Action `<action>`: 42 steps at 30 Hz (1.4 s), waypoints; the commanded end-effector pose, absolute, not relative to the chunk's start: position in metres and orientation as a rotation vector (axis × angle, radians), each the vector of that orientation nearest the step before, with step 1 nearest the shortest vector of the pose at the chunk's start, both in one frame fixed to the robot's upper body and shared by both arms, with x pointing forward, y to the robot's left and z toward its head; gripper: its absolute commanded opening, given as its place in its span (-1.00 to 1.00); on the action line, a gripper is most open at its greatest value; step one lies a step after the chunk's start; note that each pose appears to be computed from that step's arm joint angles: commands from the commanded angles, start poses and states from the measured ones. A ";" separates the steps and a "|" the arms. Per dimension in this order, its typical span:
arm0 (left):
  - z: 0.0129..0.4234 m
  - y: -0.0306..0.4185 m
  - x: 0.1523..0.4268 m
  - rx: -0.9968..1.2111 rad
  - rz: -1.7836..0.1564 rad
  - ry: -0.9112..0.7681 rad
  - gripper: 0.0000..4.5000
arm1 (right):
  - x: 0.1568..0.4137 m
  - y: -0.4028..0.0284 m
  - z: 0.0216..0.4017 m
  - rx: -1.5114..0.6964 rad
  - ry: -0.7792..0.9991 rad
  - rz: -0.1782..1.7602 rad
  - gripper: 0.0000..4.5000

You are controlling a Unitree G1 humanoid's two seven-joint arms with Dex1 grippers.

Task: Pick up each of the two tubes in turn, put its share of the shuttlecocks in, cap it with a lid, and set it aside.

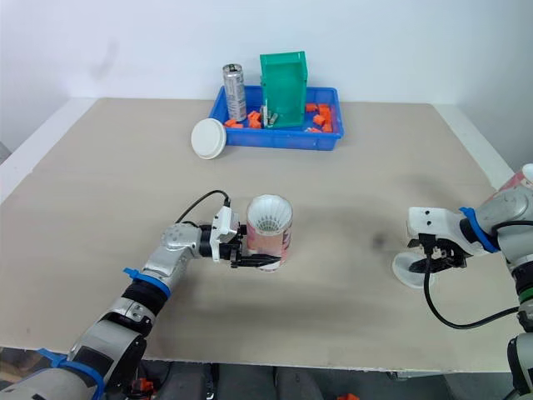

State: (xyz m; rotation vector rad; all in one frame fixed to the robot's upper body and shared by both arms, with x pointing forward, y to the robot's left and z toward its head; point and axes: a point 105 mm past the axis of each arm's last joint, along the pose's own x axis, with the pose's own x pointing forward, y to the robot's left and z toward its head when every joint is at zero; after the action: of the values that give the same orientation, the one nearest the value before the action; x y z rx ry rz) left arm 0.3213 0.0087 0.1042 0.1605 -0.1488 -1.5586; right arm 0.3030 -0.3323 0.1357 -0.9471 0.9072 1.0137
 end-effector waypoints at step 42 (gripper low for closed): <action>0.076 0.029 0.319 0.257 -1.667 0.128 0.27 | 0.293 -0.060 0.302 -1.536 -0.174 1.602 -0.99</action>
State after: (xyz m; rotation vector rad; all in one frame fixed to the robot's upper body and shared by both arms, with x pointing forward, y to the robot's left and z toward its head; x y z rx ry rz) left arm 0.3249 0.0175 0.1100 0.1940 -0.0282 -1.6645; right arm 0.2980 -0.0619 0.2916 -1.4531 -0.1373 1.5927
